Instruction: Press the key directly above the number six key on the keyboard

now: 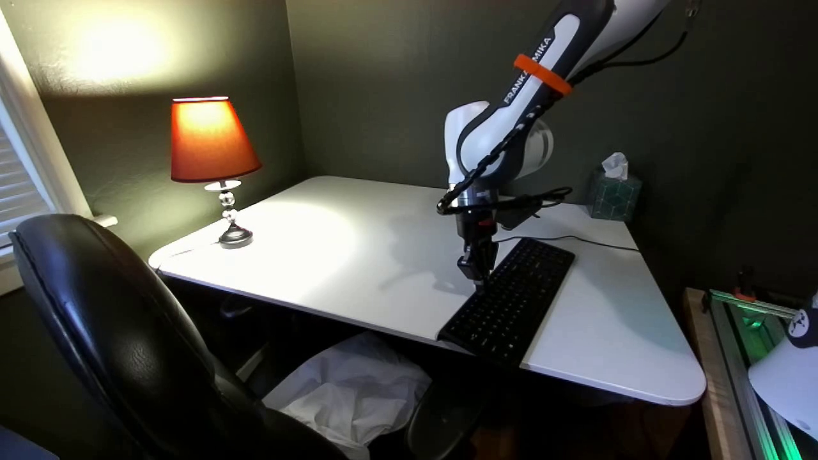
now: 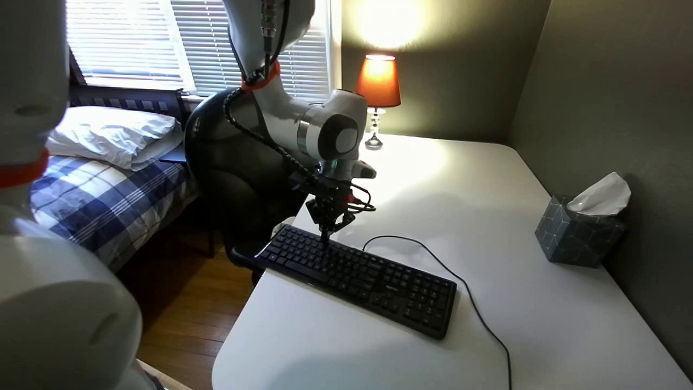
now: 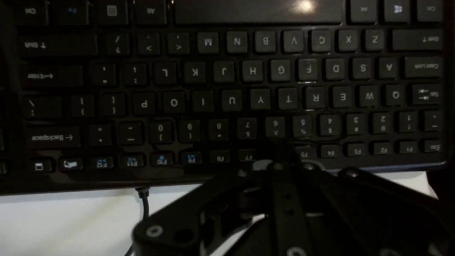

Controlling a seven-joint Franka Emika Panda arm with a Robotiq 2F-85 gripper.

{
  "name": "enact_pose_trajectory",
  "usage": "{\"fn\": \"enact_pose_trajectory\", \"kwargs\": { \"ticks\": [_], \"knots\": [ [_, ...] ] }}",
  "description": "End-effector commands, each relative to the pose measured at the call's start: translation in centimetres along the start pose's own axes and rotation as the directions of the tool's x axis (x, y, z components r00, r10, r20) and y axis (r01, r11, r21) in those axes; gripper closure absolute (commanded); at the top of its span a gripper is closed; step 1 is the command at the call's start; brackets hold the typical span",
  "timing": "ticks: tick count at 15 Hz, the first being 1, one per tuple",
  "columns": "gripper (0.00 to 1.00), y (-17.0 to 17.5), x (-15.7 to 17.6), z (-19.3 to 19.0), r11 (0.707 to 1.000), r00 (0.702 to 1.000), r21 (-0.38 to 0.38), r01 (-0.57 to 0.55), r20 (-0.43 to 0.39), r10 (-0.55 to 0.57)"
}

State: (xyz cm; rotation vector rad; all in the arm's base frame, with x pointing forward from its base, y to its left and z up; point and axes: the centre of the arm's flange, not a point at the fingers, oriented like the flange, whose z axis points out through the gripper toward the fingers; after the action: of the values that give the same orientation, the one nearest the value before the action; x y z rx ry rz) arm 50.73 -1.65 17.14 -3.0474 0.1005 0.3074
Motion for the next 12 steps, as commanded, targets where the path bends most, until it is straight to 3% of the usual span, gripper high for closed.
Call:
{"fn": "enact_pose_trajectory", "kwargs": {
  "ticks": [1,12],
  "knots": [
    [1.0,0.1,0.75,0.75,1.0,1.0,0.024,0.002,-0.018,-0.001],
    [1.0,-0.11,0.36,1.39,1.0,0.998,0.029,0.008,-0.055,-0.007]
  ]
}}
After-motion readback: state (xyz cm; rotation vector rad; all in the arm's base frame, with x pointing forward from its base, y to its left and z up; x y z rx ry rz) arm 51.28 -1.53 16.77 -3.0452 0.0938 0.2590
